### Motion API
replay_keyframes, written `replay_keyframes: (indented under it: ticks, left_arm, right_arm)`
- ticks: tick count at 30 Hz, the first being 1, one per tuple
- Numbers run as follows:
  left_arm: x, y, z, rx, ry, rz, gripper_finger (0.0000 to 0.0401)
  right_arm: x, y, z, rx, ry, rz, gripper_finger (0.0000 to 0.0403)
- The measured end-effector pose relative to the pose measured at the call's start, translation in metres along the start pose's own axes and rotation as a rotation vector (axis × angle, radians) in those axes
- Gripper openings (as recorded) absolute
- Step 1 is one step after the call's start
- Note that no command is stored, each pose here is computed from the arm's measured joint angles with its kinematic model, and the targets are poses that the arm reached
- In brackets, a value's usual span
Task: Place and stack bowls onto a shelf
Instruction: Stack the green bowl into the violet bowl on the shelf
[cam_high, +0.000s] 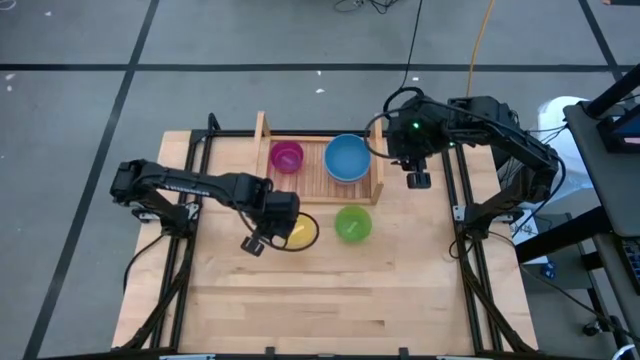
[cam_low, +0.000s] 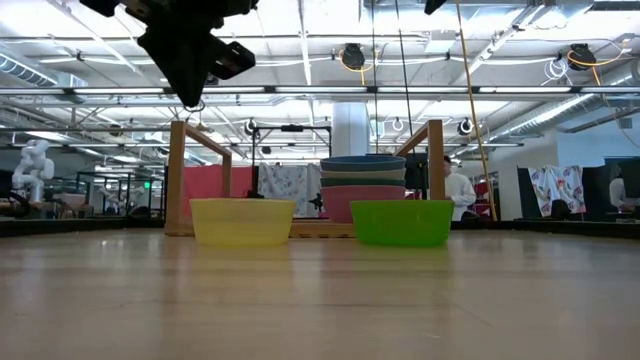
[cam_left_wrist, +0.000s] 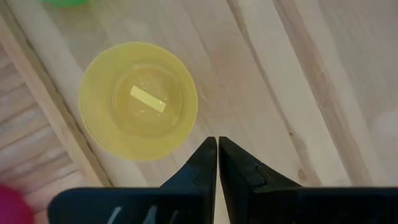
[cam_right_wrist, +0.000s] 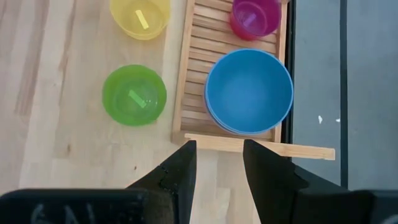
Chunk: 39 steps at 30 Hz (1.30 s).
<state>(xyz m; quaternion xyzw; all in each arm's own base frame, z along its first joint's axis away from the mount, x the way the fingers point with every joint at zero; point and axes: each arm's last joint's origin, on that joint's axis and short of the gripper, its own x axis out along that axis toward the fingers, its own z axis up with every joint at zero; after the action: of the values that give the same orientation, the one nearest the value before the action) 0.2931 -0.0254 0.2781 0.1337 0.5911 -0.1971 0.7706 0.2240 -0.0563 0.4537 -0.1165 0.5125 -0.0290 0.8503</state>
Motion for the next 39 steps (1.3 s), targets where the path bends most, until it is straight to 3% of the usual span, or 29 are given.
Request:
replay_keyframes:
  ticks: [4,12,18,23,26,35,39]
  left_arm:
    - [0.0,0.0,0.0,-0.049,-0.002,0.001,0.0021]
    - [0.0,0.0,0.0,-0.14,0.0,0.001,0.0021]
    - [-0.001,0.005,-0.005,-0.208,0.027,-0.003,0.0021]
    - [-0.001,0.008,-0.009,-0.215,0.05,-0.006,0.0021]
    - [-0.006,0.007,-0.011,-0.205,0.037,-0.001,0.0021]
    - [-0.055,-0.009,-0.031,-0.195,-0.106,0.047,0.0021]
    - [-0.079,-0.018,-0.045,-0.215,-0.189,0.096,0.0021]
  right_arm:
    - [0.0,0.005,0.002,-0.038,-0.006,0.013,0.011]
    - [0.001,0.022,0.007,-0.033,0.008,0.057,0.0007]
    - [0.013,0.049,0.013,-0.051,0.054,0.123,0.0001]
    - [0.053,0.08,0.013,-0.073,0.129,0.206,0.0001]
    - [0.08,0.093,0.015,-0.058,0.104,0.235,0.0001]
    - [0.143,0.113,0.009,0.12,0.032,0.272,0.0001]
    - [0.163,0.118,-0.001,0.146,0.044,0.27,0.0012]
